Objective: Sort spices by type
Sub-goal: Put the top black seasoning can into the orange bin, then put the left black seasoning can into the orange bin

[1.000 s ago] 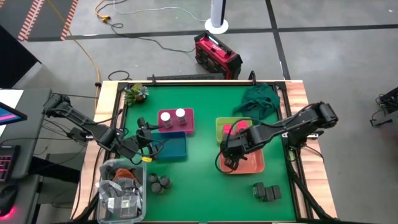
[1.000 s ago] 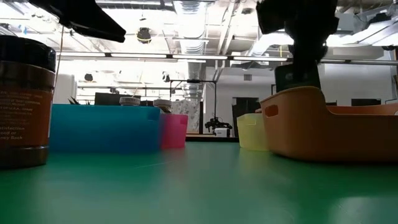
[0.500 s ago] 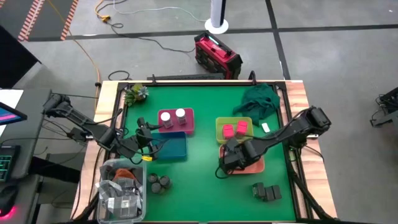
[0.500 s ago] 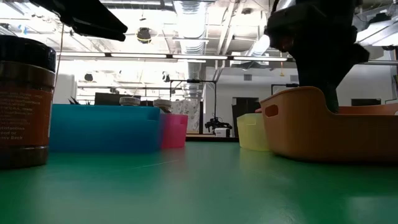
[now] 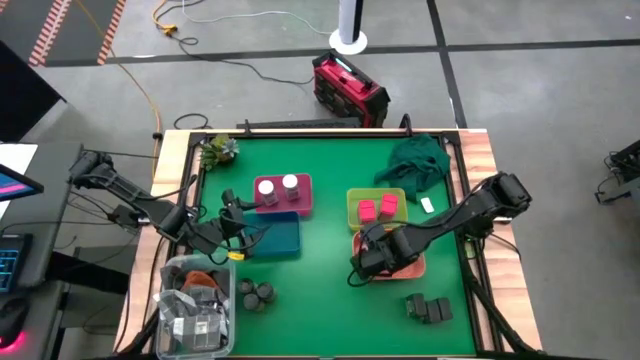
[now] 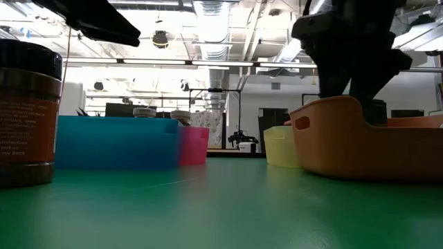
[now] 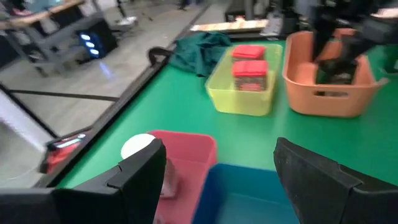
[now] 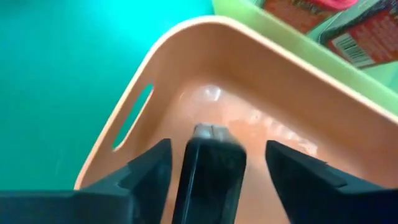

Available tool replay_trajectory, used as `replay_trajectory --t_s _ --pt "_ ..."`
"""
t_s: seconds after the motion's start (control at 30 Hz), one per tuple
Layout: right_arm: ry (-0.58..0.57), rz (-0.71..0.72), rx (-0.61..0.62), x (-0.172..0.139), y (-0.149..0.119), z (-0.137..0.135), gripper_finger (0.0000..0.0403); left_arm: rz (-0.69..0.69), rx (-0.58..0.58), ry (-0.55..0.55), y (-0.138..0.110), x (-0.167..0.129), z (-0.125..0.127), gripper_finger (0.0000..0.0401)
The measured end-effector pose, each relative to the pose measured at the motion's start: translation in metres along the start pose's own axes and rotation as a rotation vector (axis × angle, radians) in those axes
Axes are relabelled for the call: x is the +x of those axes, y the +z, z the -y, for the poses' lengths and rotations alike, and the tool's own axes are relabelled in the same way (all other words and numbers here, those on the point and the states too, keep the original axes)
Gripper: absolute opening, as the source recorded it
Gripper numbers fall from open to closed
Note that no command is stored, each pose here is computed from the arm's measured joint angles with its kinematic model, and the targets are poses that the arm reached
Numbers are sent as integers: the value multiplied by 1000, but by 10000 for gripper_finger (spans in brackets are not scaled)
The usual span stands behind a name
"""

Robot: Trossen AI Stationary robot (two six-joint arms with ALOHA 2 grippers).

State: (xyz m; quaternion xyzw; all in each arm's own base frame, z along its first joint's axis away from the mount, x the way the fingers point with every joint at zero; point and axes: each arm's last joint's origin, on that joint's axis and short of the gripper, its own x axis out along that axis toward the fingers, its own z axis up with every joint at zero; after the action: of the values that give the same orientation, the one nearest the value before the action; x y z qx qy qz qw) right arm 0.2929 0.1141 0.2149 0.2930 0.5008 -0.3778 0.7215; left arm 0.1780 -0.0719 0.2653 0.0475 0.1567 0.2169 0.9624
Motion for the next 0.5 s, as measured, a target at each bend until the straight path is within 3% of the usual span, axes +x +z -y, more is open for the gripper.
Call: replay_trajectory --t_s 0.2,0.4,0.5 --pt "-33 -6 11 -25 15 1 331 -33 21 -74 -3 0 2 283" --pt "-33 -23 -24 -72 19 -3 329 -69 48 -121 -6 0 2 283" --pt "6 -132 -10 -86 9 -5 326 -90 66 -143 -8 -1 3 283"
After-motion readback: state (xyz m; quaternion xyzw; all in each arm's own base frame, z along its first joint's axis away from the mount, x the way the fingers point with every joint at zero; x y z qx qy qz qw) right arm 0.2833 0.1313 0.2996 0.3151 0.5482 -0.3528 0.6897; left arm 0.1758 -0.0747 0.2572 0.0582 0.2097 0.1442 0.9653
